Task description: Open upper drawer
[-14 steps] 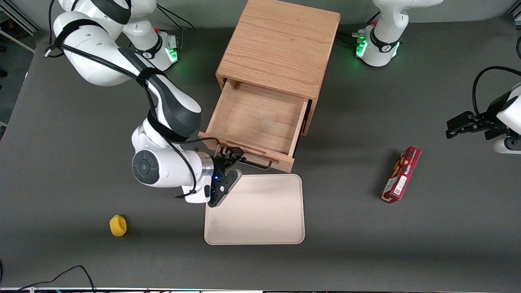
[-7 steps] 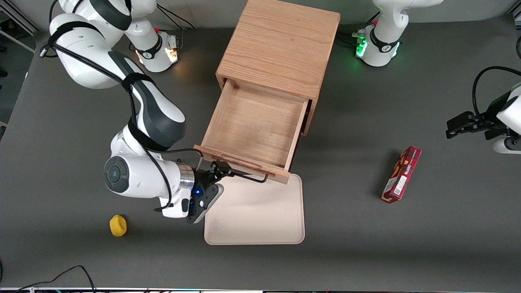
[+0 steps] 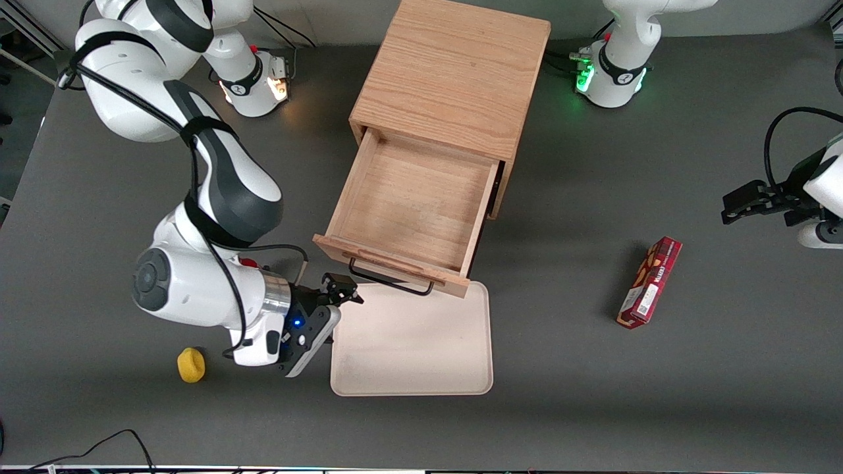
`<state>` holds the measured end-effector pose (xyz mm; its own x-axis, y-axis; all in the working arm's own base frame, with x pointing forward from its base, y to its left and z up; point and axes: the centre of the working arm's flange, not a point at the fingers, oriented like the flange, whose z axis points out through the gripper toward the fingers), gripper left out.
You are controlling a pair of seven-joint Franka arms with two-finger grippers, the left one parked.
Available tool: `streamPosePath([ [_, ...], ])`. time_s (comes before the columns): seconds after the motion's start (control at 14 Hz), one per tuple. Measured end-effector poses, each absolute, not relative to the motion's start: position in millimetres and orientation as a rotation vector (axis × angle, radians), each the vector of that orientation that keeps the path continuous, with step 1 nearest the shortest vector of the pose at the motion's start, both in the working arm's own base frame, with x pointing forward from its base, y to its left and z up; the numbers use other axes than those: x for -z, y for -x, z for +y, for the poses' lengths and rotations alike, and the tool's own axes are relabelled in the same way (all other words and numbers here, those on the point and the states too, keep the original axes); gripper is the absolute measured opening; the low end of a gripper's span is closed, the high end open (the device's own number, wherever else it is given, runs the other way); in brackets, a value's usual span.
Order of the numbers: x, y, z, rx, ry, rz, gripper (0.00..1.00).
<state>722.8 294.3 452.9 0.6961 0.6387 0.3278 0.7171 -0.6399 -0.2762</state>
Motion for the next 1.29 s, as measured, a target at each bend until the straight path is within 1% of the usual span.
streamPosePath([
  [0.07, -484.9, -715.2, 291.7, 0.305, 2.533, -1.084, 1.00],
  [0.29, -581.4, -675.1, 277.7, 0.321, 2.591, -1.166, 1.00],
  [0.43, -631.0, -650.2, 264.8, 0.343, 2.659, -1.128, 1.00],
  [0.5, -649.9, -636.5, 259.6, 0.328, 2.712, -1.048, 1.00],
  [0.71, -692.4, -587.2, 248.2, 0.206, 2.867, -0.809, 1.00],
  [0.86, -710.2, -560.0, 215.2, 0.066, 2.975, -0.710, 1.00],
  [1.0, -725.3, -540.5, 165.8, -0.063, 3.063, -0.584, 1.00],
  [1.14, -731.7, -527.3, 127.7, -0.127, 3.122, -0.421, 1.00],
  [1.29, -719.6, -517.7, 100.3, -0.169, 3.159, -0.247, 1.00],
])
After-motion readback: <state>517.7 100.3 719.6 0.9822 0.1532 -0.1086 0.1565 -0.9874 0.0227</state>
